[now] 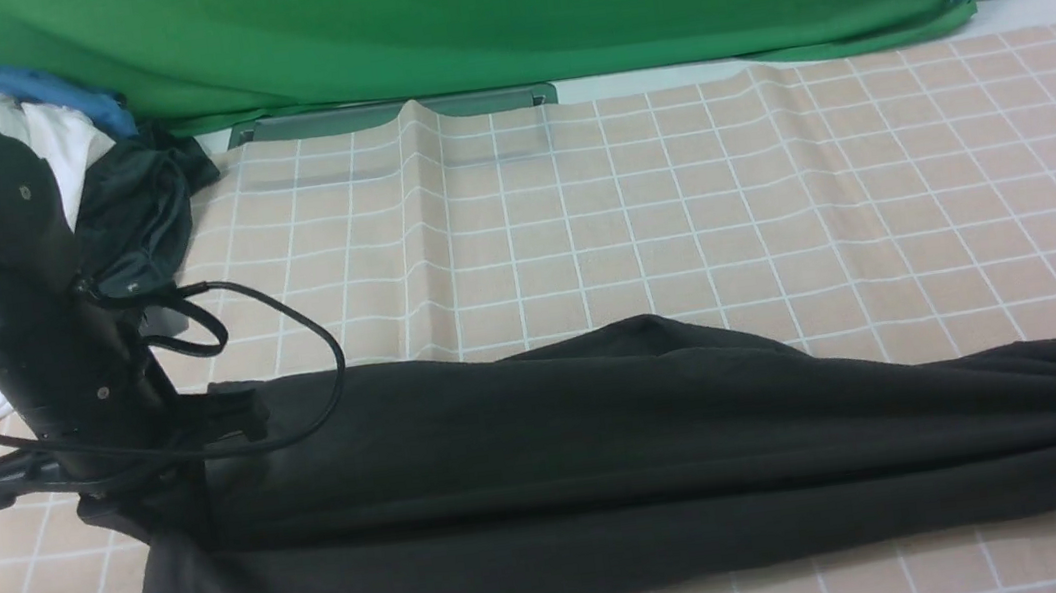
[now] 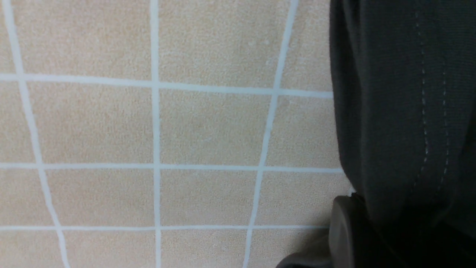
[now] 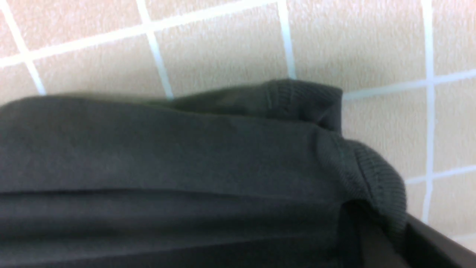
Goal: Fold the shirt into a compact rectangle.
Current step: 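Fold the black garment in half by bringing its near edge over to the far edge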
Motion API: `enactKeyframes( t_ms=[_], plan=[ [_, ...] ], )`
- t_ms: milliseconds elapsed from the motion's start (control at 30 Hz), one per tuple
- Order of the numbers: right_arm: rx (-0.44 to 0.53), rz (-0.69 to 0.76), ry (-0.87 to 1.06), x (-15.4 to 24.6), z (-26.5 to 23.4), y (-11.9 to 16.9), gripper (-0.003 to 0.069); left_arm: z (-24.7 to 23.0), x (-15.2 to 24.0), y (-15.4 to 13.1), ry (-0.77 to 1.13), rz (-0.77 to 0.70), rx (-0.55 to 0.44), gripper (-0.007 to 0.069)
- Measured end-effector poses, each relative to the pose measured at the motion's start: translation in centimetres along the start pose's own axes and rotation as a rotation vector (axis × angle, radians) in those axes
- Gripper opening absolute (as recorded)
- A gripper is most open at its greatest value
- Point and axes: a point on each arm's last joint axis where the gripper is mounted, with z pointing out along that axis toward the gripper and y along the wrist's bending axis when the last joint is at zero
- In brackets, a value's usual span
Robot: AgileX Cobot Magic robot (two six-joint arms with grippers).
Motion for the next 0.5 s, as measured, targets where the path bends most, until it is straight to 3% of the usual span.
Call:
enactKeyframes(
  t_ms=[233, 333, 500],
  plan=[
    [0.012, -0.009, -0.061, -1.0, 1.2, -0.1, 0.0057, 0.2, -0.1, -0.3, -0.006, 0.025, 0.032, 0.0039],
    [0.015, -0.018, -0.043, -1.2, 2.2, -0.2, 0.0103, 0.2, -0.1, -0.2, -0.006, 0.025, 0.032, 0.0058],
    [0.047, -0.053, -0.062, -1.7, 2.4, -0.6, 0.0358, -0.2, -0.3, 0.3, -0.006, 0.011, -0.009, 0.0174]
  ],
)
